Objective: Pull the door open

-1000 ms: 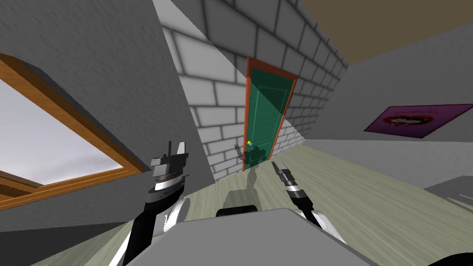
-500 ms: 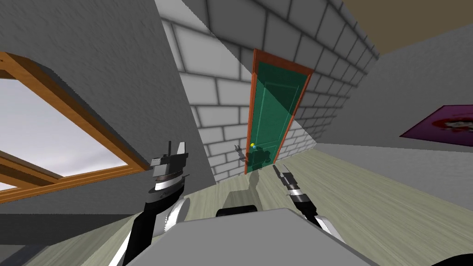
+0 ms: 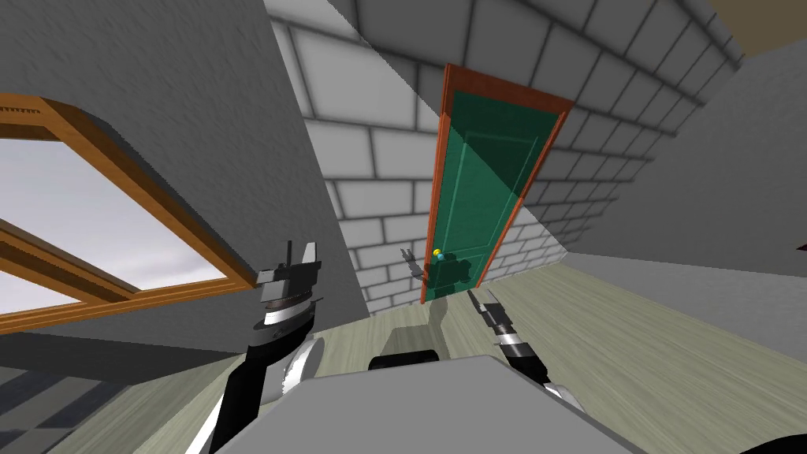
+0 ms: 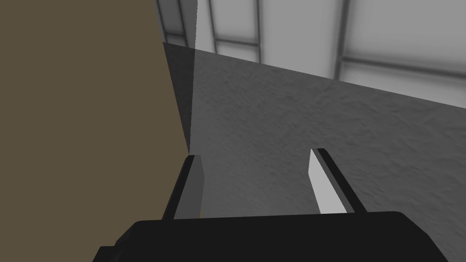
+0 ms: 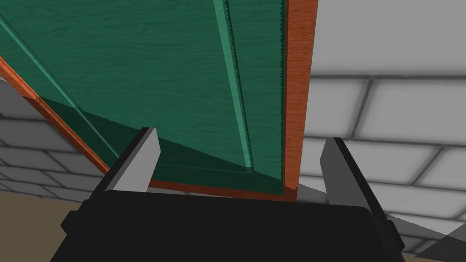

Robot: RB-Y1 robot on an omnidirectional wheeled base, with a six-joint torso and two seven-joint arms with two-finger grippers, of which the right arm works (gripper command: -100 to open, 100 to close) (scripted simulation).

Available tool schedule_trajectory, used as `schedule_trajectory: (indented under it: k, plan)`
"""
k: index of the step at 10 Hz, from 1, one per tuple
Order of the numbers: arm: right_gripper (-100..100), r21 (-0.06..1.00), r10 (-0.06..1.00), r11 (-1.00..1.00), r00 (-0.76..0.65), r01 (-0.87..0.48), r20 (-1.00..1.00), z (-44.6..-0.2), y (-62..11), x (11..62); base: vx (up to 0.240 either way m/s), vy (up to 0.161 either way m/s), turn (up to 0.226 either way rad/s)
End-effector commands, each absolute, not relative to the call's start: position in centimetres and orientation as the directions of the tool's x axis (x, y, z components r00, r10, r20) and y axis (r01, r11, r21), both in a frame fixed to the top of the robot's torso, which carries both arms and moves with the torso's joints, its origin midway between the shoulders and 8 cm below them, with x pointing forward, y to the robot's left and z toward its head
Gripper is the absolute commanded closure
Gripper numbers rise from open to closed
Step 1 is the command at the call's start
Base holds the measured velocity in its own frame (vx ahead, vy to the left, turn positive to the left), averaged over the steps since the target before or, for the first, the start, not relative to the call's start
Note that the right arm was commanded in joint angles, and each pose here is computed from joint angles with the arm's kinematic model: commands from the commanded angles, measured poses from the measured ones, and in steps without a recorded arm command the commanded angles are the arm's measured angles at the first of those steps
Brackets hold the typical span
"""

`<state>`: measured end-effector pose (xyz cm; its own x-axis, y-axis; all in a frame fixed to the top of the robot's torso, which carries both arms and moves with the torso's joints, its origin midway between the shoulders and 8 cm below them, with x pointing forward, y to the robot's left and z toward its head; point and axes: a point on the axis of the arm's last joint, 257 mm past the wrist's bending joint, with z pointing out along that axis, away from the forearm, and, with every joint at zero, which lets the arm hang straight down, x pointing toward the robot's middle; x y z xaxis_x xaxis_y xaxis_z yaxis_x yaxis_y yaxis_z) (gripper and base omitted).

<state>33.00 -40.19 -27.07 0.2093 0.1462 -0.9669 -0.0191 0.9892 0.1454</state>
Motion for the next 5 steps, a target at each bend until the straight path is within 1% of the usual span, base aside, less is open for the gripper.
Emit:
schedule_trajectory:
  k: [1, 3, 5]
  plan:
    - [-100, 0.111, 0.109, 0.994, 0.184, 0.002, -0.977, -28.4, -40.9, 32.2, 0.111, -0.07, 0.21]
    - [-100, 0.082, 0.077, 0.996, 0.158, 0.02, -0.984, -29.9, -41.2, 31.4, 0.134, -0.073, 0.171]
    - [-100, 0.057, 0.052, 0.998, 0.132, 0.036, -0.99, -31.4, -41.3, 30.7, 0.134, -0.073, 0.144]
